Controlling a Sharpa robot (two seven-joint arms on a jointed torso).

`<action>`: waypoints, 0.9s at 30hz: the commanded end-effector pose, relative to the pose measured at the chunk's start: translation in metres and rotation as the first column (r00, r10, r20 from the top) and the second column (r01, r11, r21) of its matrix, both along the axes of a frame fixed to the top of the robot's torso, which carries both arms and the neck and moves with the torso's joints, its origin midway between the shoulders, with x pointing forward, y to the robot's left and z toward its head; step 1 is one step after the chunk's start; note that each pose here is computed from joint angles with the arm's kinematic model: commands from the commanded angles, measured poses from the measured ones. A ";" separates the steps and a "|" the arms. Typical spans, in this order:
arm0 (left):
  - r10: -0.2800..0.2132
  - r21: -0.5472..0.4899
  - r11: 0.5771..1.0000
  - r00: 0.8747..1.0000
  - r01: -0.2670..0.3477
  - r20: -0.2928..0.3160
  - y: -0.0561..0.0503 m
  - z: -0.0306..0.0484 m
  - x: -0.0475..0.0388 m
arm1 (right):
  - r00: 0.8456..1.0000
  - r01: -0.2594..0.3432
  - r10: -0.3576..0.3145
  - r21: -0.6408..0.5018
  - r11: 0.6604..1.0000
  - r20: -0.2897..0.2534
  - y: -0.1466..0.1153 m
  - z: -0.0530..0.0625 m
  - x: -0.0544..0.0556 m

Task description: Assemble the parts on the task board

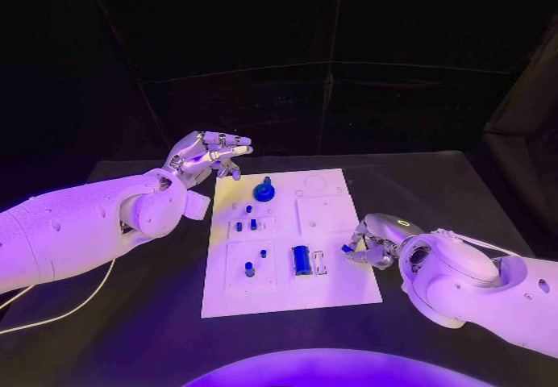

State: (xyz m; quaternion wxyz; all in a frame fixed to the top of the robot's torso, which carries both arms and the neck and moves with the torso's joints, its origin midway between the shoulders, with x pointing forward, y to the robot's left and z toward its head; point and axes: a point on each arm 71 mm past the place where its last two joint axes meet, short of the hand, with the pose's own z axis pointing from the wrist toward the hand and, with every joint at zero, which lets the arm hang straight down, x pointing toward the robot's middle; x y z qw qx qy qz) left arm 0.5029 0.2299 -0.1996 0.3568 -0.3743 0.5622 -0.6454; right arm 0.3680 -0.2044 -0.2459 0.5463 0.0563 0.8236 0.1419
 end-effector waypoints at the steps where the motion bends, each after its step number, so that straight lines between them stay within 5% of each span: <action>1: -0.009 -0.011 1.000 1.000 0.009 0.001 -0.001 0.0012 -0.0001 | 0.998 0.060 -0.062 0.120 0.991 0.006 0.002 0.004 -0.001; 17: -0.015 -0.013 1.000 1.000 0.015 0.000 -0.003 0.0011 -0.0007 | 0.993 0.066 -0.054 0.105 0.992 -0.109 0.022 -0.009 0.003; 27: -0.018 -0.014 1.000 1.000 0.018 -0.001 -0.003 0.0012 -0.0011 | 0.991 0.060 -0.046 0.108 0.992 -0.129 0.036 -0.011 0.005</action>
